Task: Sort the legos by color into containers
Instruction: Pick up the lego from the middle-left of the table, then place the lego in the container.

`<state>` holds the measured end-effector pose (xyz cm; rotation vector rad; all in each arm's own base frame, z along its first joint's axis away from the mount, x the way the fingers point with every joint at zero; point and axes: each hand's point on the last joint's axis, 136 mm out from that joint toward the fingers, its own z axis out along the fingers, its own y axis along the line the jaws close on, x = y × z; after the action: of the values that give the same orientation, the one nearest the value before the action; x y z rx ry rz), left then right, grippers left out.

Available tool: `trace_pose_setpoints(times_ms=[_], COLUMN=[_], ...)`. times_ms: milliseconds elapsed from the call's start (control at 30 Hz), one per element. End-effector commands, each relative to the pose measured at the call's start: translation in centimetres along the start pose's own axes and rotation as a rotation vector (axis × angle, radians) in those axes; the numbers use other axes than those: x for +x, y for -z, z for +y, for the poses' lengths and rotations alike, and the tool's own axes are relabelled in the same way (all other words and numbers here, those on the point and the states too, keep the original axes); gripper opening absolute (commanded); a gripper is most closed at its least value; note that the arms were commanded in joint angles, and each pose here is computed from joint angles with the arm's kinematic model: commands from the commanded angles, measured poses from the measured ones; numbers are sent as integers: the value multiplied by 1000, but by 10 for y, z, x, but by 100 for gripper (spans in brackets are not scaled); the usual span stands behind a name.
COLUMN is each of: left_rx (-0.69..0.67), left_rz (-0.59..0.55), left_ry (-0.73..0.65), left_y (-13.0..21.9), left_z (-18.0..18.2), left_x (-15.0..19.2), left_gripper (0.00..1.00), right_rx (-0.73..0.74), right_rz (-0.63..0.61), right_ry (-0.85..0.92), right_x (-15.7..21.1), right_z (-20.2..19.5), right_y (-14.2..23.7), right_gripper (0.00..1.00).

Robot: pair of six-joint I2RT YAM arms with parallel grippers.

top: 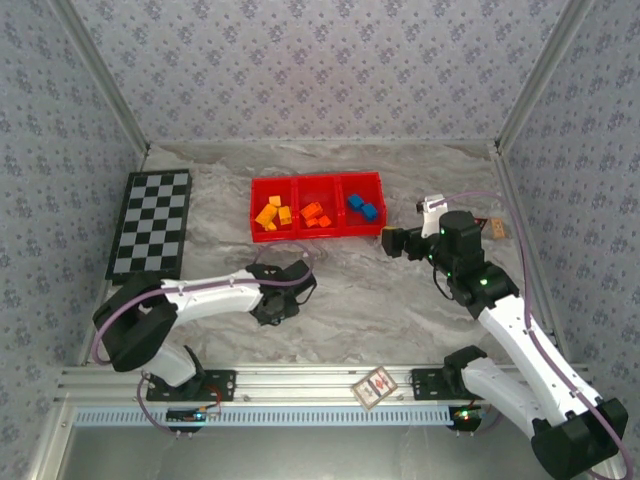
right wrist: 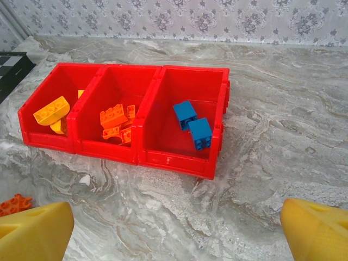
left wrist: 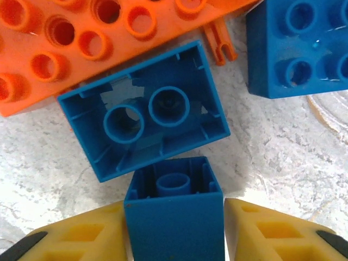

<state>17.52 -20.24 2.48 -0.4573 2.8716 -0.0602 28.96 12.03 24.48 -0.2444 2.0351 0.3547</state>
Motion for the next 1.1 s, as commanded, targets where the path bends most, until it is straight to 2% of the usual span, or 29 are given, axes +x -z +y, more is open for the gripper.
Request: trace_pose_setpoints(times_ms=[0, 233, 400, 533, 633, 867, 1067], left_rx=[0, 37, 119, 191, 250, 394, 414], left_rz=[11, -25, -102, -180, -233, -319, -329], left_ry=[-17, -70, -200, -347, -406, -467, -517], left_y=[-4, 6, 49, 92, 110, 115, 90], left_z=[-2, -15, -56, -114, -158, -255, -311], left_x=[0, -11, -40, -77, -110, -186, -209], left_gripper=[43, 13, 11, 5, 4, 3, 2], right_rx=[30, 99, 192, 225, 220, 214, 240], right_rz=[0, 12, 2, -59, -86, -51, -38], right_ry=[14, -27, -55, -72, -97, -157, -169], right_x=[1, 4, 9, 9, 8, 22, 32], right_z=[-6, -18, -35, -44, -45, -47, -53], right_y=[0, 12, 32, 43, 46, 51, 53], right_gripper=[100, 100, 100, 100, 100, 100, 100])
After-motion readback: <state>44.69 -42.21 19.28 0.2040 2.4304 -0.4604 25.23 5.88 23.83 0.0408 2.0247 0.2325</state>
